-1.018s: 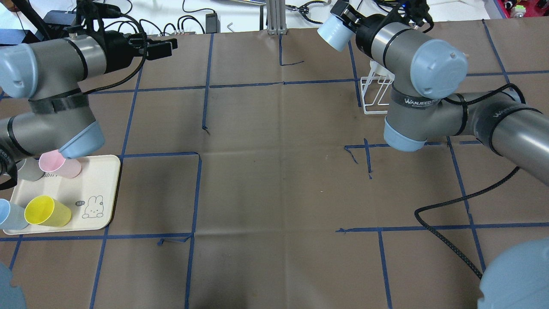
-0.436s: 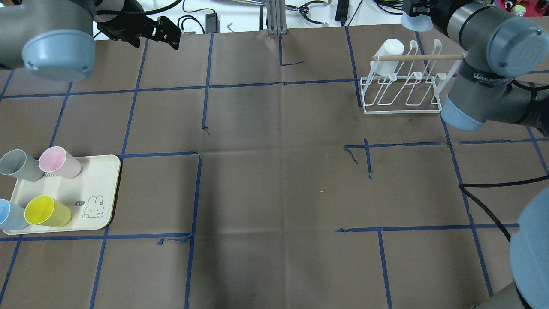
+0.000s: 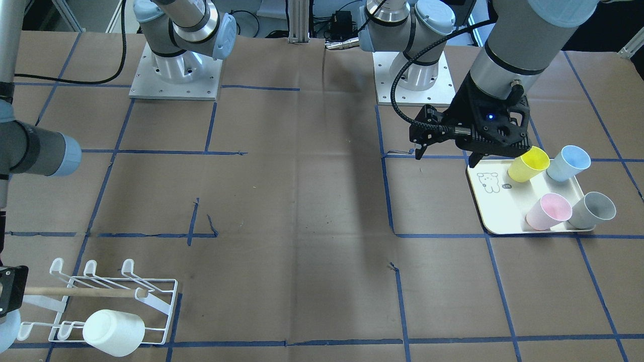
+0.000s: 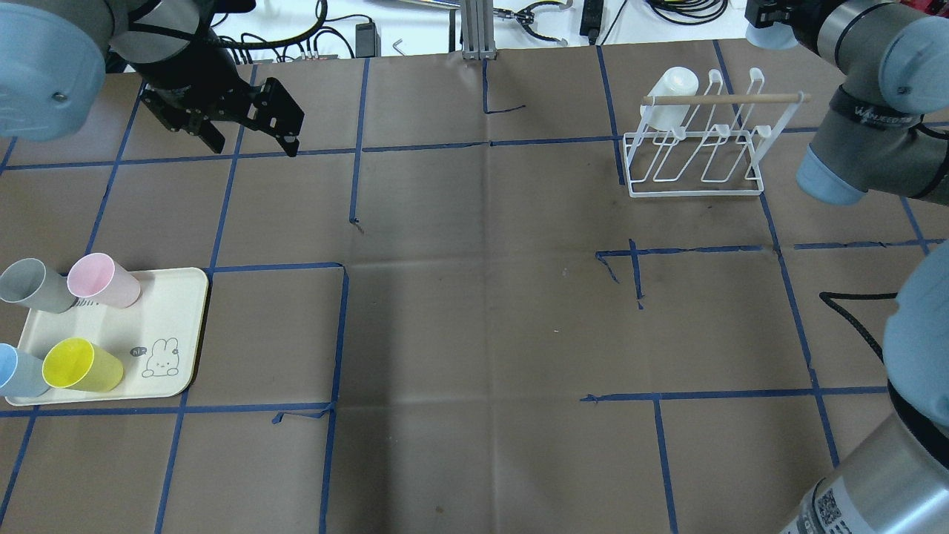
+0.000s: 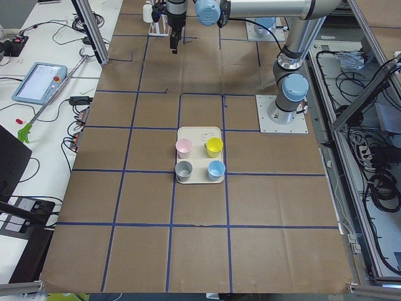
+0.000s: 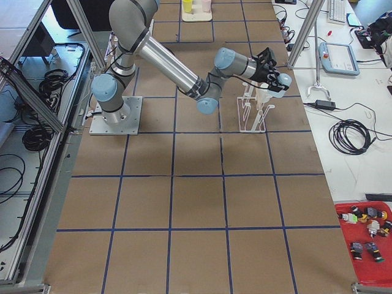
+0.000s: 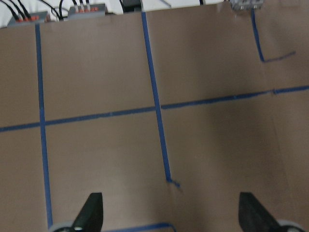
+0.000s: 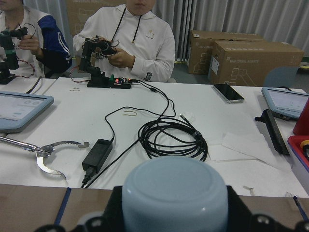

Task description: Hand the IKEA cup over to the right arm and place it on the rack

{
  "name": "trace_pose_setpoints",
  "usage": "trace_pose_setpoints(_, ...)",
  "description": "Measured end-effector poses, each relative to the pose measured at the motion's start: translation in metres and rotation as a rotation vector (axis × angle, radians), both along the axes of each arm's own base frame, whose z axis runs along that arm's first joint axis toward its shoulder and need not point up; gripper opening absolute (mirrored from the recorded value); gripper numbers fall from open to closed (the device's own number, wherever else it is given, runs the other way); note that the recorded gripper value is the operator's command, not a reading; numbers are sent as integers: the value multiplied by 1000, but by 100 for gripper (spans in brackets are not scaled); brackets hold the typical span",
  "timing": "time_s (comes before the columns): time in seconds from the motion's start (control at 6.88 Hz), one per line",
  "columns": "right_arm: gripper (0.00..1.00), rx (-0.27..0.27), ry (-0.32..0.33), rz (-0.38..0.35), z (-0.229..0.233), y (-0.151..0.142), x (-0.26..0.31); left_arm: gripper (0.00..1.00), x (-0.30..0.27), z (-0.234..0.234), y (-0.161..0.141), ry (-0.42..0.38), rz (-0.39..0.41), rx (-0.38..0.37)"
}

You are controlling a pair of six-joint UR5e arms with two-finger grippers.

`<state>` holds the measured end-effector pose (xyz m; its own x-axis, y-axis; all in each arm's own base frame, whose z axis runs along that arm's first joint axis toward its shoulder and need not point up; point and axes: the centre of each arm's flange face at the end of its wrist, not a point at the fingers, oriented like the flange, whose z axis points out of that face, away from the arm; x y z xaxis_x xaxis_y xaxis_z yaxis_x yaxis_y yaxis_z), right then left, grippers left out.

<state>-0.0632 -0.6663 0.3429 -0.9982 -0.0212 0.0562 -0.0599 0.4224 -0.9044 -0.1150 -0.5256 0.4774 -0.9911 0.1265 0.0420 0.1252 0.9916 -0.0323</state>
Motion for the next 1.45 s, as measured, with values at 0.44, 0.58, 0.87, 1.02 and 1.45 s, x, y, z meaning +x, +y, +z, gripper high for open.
trace_pose_setpoints(0.44, 19, 28, 8, -23, -31, -17, -10, 99, 1, -3, 24, -12, 55, 26)
trace_pose_setpoints(0.58, 17, 34, 9, -27, -35, -17, -9, 99, 3, -4, 22, -34, 61, 19)
trace_pose_setpoints(0.87, 17, 63, 14, -45, -46, -11, -3, 99, 5, -5, 19, -57, 71, 4)
trace_pose_setpoints(1.02, 17, 78, 13, -47, -50, -5, 1, 99, 5, -5, 18, -57, 73, 0)
trace_pose_setpoints(1.45, 100, 90, 7, -46, -53, 1, 8, 99, 4, -4, 16, -49, 89, -9)
